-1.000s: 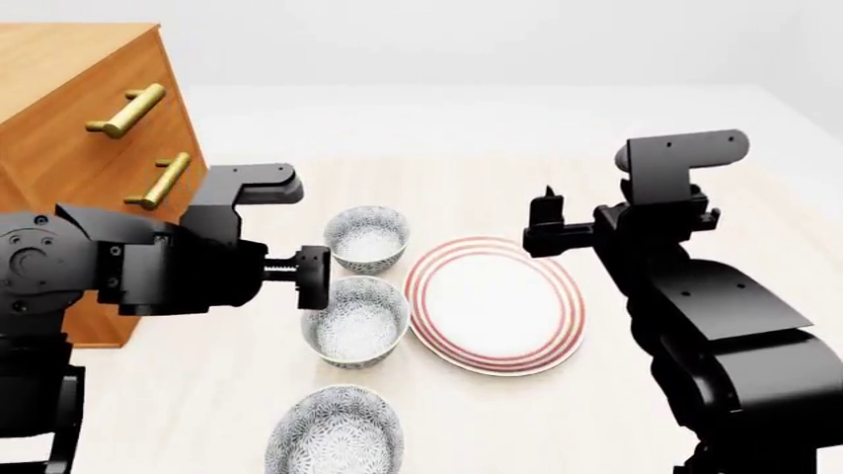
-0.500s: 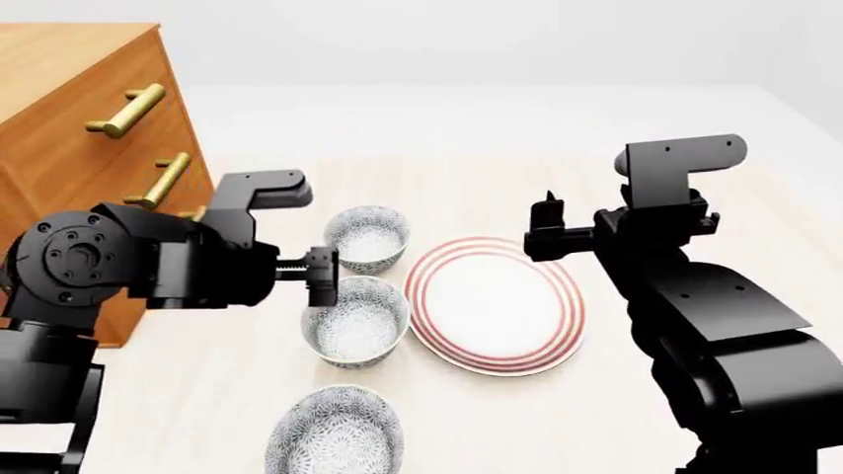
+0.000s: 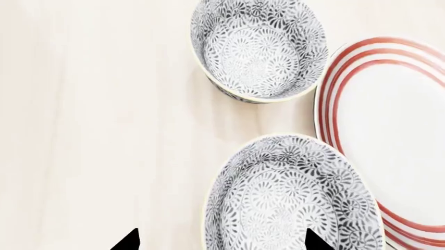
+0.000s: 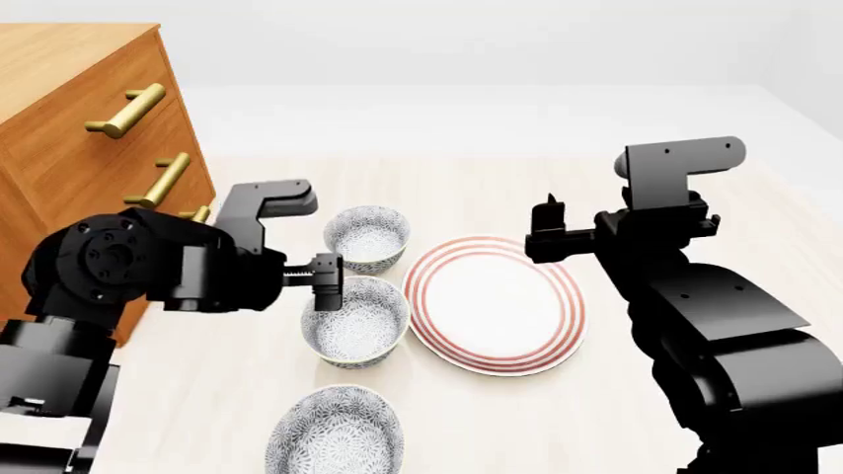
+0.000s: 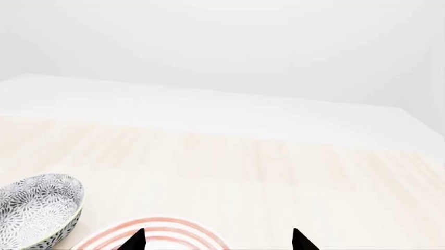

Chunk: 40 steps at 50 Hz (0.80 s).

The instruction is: Stack the bowl in the middle on the bowl at the back.

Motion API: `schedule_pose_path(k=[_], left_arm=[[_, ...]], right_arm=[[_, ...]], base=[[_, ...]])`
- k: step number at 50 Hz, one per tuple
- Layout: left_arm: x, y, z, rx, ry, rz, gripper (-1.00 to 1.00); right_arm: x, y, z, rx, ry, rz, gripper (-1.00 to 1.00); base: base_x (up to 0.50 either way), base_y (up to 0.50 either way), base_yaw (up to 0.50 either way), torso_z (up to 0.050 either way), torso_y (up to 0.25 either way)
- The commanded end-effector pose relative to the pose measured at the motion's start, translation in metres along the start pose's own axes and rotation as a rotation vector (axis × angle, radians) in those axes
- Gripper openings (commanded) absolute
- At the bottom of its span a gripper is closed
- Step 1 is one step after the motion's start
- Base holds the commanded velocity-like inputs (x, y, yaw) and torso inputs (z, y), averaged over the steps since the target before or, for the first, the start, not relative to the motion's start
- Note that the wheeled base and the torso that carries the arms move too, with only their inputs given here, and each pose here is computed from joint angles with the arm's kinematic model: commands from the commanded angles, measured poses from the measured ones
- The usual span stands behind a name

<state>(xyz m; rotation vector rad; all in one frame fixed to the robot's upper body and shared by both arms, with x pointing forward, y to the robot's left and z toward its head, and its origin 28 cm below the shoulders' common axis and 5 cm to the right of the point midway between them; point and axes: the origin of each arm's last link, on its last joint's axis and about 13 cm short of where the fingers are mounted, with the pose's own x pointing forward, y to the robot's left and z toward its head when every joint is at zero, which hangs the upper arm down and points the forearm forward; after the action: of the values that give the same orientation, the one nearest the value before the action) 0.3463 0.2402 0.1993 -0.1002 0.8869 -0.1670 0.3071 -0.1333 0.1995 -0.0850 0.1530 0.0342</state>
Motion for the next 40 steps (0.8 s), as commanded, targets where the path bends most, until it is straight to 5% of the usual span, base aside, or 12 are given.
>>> schedule_pose_path(k=[1, 40], left_arm=[[0.008, 0.002, -0.001, -0.021, 0.011, 0.006, 1.00], [0.034, 0.005, -0.009, -0.042, 0.062, 0.006, 1.00]], right_arm=[[0.000, -0.001, 0.000, -0.005, 0.005, -0.003, 1.00], [-0.001, -0.001, -0.002, -0.019, 0.028, -0.019, 1.00]], base=[[0.00, 0.00, 0.00, 0.000, 0.000], [0.00, 0.00, 0.00, 0.000, 0.000]])
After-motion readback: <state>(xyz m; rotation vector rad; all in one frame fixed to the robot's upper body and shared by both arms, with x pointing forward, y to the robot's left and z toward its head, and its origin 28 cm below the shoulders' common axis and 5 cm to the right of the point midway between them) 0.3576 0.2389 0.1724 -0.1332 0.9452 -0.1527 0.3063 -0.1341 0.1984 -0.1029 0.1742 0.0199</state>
